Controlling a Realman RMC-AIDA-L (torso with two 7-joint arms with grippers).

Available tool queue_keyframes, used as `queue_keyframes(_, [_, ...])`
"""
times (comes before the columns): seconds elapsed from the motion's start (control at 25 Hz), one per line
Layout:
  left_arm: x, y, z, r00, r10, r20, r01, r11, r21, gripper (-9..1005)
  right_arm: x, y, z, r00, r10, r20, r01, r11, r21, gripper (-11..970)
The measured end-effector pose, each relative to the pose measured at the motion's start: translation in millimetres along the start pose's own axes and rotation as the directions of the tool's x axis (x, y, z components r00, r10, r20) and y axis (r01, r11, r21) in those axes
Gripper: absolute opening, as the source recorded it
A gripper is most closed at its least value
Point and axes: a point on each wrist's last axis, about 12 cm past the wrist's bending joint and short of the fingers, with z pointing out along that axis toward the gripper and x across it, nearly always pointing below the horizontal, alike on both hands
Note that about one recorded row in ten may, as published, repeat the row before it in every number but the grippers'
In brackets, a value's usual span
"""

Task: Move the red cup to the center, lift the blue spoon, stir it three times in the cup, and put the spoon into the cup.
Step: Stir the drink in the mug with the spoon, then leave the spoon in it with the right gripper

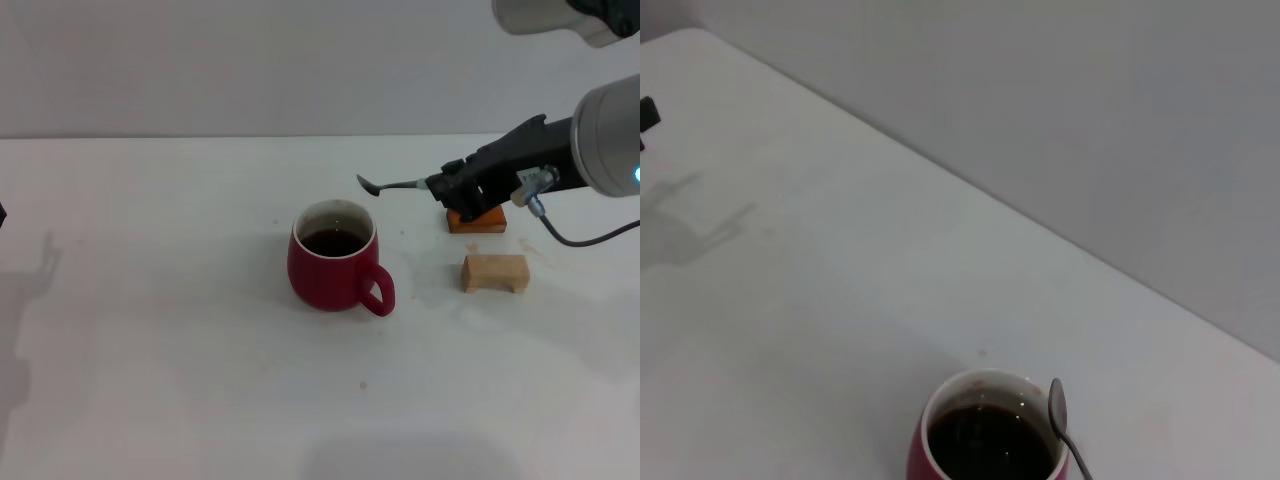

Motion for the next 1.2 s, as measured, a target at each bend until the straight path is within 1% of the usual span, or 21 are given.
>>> queue_keyframes(0.48, [0, 1.0, 0, 1.0, 0.005, 0.0, -0.005, 1.0, 0.0, 852, -2, 8.5, 15, 0.998, -0.022, -0.05, 0.02, 0.999, -0.036, 123])
queue_keyframes(1.2, [1, 2.1, -1, 1.0, 0.01, -0.004, -0.01, 1.0, -0.003, 852, -10, 9.0, 36, 0.995, -0.032, -0.091, 0.027, 0.998, -0.059, 124])
